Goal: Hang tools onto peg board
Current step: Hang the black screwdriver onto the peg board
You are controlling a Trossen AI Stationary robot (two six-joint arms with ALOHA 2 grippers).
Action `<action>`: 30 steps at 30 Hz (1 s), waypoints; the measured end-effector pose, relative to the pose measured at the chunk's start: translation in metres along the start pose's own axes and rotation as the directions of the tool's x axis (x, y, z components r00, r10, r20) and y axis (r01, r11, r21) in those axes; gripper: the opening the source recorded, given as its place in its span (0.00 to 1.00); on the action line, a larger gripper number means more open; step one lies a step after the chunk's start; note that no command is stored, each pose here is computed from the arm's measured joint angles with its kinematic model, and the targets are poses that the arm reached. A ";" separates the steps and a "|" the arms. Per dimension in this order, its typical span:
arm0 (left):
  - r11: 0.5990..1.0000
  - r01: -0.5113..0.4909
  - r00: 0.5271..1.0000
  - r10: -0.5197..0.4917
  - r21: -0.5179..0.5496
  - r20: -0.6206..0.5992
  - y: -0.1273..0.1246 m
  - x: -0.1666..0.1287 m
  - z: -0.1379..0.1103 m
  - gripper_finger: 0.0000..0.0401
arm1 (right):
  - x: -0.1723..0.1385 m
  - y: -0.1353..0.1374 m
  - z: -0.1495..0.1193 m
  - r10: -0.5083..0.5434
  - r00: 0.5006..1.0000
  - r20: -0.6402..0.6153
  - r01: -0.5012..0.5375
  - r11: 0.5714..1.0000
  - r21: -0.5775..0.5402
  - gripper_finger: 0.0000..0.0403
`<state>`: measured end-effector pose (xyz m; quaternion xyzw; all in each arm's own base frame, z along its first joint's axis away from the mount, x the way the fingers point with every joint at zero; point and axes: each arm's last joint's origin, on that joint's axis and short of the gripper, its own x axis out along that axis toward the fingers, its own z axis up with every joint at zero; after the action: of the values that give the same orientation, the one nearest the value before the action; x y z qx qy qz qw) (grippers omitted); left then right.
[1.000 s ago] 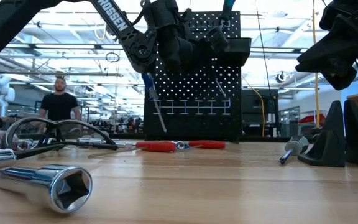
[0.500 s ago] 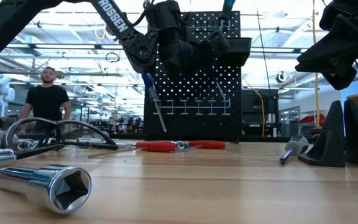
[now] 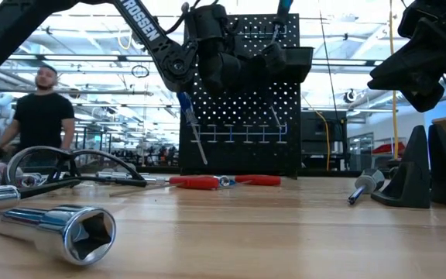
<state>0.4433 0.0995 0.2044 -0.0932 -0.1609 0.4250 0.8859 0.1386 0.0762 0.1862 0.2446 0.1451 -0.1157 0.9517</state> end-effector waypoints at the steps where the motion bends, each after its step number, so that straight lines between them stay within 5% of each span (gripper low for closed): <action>1: 1.000 0.001 1.000 -0.001 0.001 -0.001 0.000 0.000 0.000 0.31 | 0.000 0.000 0.000 0.000 1.000 0.000 0.000 1.000 0.000 0.20; 12: 0.999 0.018 1.000 -0.018 -0.046 0.001 0.006 0.000 -0.023 0.31 | 0.000 0.000 0.000 0.000 1.000 0.000 0.000 1.000 0.001 0.20; 30: 0.982 0.122 0.992 -0.120 0.143 -0.026 0.003 0.000 -0.025 0.31 | 0.000 0.000 0.000 0.000 1.000 0.000 0.000 1.000 -0.003 0.20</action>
<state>0.4499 0.1010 0.1804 -0.0226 -0.1275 0.3801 0.9158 0.1386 0.0762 0.1862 0.2429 0.1452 -0.1157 0.9521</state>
